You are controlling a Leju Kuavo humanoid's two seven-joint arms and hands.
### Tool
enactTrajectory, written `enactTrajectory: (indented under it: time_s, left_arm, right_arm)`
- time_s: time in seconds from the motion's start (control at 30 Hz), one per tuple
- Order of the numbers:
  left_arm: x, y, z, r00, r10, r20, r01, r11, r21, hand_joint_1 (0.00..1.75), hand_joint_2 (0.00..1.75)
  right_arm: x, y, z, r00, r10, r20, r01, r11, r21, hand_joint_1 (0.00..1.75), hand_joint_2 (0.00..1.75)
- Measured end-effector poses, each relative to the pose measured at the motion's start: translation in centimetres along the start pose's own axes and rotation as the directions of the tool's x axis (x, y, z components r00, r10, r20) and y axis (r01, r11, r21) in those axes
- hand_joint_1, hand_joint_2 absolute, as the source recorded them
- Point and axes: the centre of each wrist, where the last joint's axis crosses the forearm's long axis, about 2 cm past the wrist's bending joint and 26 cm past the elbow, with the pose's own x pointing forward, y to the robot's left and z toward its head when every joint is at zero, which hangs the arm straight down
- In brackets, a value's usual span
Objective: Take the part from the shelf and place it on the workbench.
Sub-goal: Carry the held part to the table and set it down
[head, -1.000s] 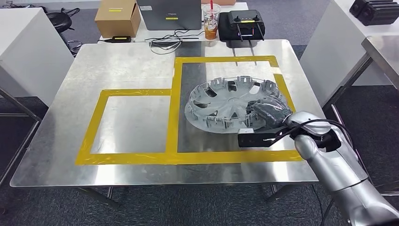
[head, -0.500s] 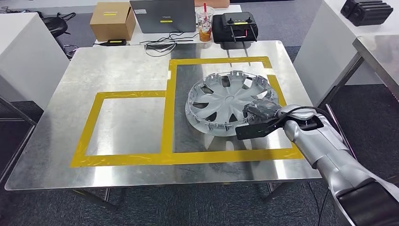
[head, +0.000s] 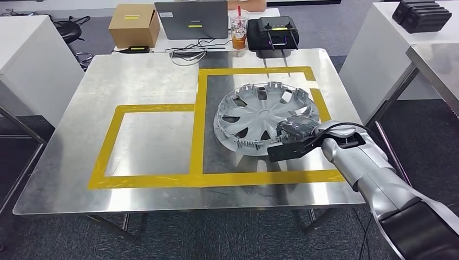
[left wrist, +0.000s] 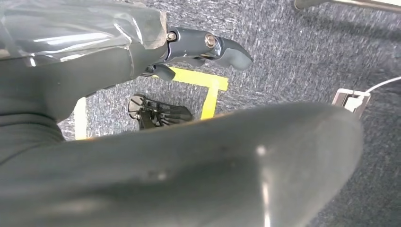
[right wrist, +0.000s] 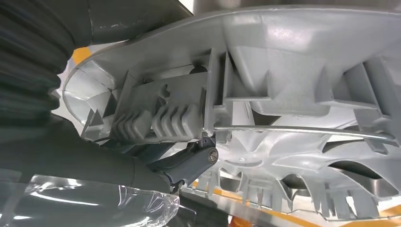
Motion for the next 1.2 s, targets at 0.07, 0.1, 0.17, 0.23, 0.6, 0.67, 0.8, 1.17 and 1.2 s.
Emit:
enactTrajectory:
  time_s: [0.07, 0.1, 0.17, 0.23, 0.6, 0.67, 0.8, 1.17, 1.2]
  left_arm:
    - [0.0, 0.1, 0.0, 1.000, -0.001, 0.000, 0.001, 1.000, 0.001, 0.00, 0.87]
    - [0.0, 0.1, 0.1, 1.000, -0.002, 0.000, 0.002, 1.000, 0.002, 0.00, 1.31]
    - [-0.1, 0.2, 0.1, 1.000, -0.003, -0.001, 0.003, 1.000, 0.004, 0.00, 1.75]
    - [-0.1, 0.2, 0.1, 1.000, -0.007, -0.002, 0.007, 1.000, 0.008, 0.00, 1.31]
    - [-0.1, 0.3, 0.2, 0.999, -0.035, -0.026, 0.036, 0.999, 0.030, 0.00, 0.00]
    - [0.0, 0.3, 0.0, 0.999, -0.035, -0.023, 0.036, 0.999, 0.027, 0.00, 0.00]
    - [0.0, 0.0, 0.0, 0.999, -0.035, -0.020, 0.035, 0.999, 0.021, 0.00, 0.00]
    - [-0.6, 0.1, 0.5, 0.999, -0.041, 0.012, 0.041, 0.999, 0.003, 0.00, 0.00]
    - [-0.6, 0.1, 0.5, 0.999, -0.044, 0.014, 0.044, 0.999, 0.004, 0.00, 0.00]
  right_arm:
    - [0.2, -0.1, -0.2, 1.000, 0.002, 0.004, -0.002, 1.000, -0.001, 0.75, 0.87]
    - [0.3, -0.2, -0.2, 1.000, 0.003, 0.005, -0.003, 1.000, -0.002, 0.38, 0.44]
    - [0.4, -0.2, -0.4, 1.000, 0.007, 0.008, -0.007, 1.000, 0.001, 0.00, 0.00]
    - [0.6, 0.2, -0.5, 1.000, 0.008, 0.008, -0.008, 1.000, 0.016, 0.00, 0.00]
    - [1.3, 2.0, -0.7, 0.998, -0.060, 0.003, 0.060, 0.998, -0.034, 0.00, 0.00]
    - [1.3, 2.1, -0.7, 0.996, -0.088, 0.007, 0.088, 0.994, -0.068, 0.00, 0.00]
    - [1.9, 3.0, -0.6, 0.984, -0.177, 0.024, 0.178, 0.976, -0.128, 0.00, 0.00]
    - [4.9, 0.8, 3.1, 0.829, -0.435, 0.352, 0.554, 0.552, -0.622, 0.00, 0.00]
    - [5.3, 0.2, 4.1, 0.828, -0.417, 0.376, 0.553, 0.487, -0.677, 0.00, 0.00]
